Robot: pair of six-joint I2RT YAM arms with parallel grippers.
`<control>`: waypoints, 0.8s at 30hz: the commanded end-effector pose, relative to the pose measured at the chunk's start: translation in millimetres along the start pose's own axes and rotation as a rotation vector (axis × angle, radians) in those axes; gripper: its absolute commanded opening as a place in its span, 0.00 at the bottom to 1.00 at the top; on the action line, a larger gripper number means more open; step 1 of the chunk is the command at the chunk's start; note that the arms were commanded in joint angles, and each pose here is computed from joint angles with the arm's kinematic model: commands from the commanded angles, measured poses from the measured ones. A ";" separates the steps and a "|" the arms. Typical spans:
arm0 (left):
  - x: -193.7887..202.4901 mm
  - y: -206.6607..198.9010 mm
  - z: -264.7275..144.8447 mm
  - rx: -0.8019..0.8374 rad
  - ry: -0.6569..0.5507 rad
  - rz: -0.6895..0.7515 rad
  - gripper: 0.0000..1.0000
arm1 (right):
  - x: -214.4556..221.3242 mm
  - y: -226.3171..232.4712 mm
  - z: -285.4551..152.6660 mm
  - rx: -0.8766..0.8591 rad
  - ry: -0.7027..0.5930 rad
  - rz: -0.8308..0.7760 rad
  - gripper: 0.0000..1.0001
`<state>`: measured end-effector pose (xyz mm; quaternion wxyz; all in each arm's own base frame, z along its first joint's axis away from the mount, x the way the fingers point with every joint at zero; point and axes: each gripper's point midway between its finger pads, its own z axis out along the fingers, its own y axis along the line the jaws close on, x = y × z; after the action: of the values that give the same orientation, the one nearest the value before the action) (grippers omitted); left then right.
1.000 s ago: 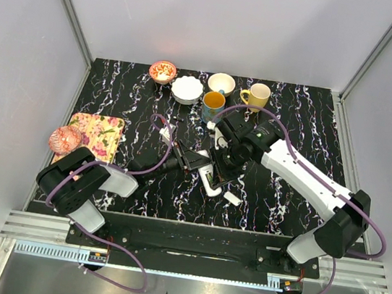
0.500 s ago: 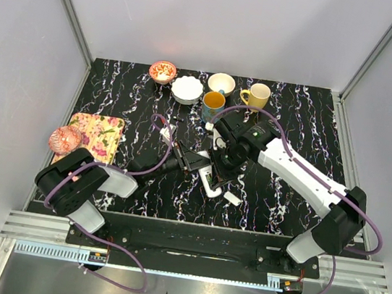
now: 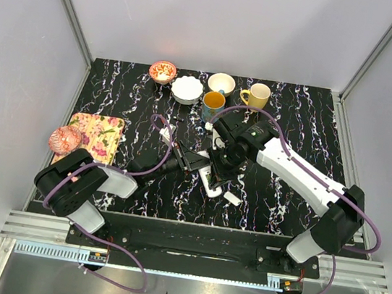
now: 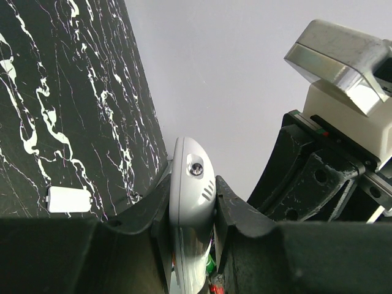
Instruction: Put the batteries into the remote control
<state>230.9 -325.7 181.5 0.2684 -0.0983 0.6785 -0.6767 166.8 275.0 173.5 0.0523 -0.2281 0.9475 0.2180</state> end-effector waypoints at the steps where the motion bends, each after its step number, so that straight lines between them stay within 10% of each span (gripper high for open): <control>1: -3.6 -81.7 -10.6 0.304 -0.032 0.088 0.00 | -23.2 -1.3 6.4 0.033 -0.088 0.010 0.00; 24: 1.7 -90.9 -10.6 0.326 -0.024 0.076 0.00 | -21.4 8.1 12.6 -0.022 -0.049 0.011 0.00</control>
<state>233.4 -324.4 172.4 0.2751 -0.1122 0.6885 -0.6616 168.9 279.0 164.5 0.0472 -0.1979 0.9549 0.2161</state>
